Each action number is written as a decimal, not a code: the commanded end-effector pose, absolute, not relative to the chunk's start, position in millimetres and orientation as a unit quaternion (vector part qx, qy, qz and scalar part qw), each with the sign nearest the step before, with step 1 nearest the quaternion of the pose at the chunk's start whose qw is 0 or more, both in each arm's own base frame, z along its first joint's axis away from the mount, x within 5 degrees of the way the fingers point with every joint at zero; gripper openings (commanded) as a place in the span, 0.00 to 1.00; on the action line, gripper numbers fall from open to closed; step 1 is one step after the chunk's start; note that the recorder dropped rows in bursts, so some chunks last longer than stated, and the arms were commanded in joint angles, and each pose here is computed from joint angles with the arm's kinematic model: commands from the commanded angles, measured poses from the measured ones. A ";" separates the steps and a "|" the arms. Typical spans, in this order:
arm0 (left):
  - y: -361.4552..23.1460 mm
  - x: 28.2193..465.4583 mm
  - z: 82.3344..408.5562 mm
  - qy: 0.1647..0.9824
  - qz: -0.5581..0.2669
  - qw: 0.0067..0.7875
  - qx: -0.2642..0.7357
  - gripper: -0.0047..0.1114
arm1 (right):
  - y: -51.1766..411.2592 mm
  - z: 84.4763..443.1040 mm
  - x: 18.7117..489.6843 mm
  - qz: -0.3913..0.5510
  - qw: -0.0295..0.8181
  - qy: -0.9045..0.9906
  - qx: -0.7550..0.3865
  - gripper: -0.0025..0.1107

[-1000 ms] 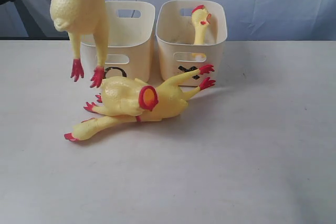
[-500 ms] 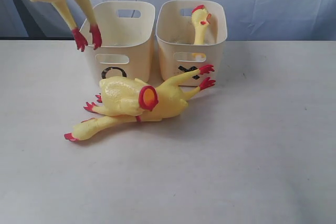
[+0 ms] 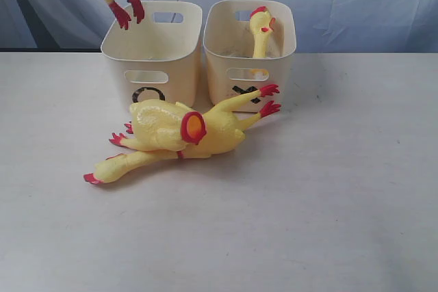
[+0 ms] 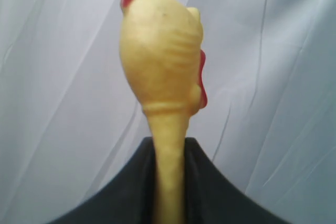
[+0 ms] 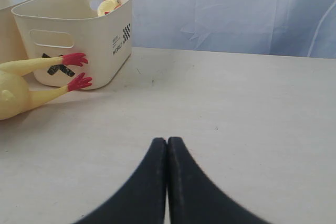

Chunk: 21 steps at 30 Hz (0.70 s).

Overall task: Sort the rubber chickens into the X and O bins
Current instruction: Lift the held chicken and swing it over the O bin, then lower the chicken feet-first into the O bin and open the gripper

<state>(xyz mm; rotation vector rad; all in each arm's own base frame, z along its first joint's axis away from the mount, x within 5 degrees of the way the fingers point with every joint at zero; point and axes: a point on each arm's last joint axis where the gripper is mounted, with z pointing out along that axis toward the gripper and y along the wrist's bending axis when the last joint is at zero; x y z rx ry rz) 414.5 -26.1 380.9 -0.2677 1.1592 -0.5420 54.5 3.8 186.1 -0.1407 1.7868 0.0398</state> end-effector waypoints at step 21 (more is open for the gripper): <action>-41.2 510.9 308.8 0.594 -0.246 0.764 -0.051 0.04 | 4.0 186.2 54.4 0.018 0.628 0.775 -0.062 0.01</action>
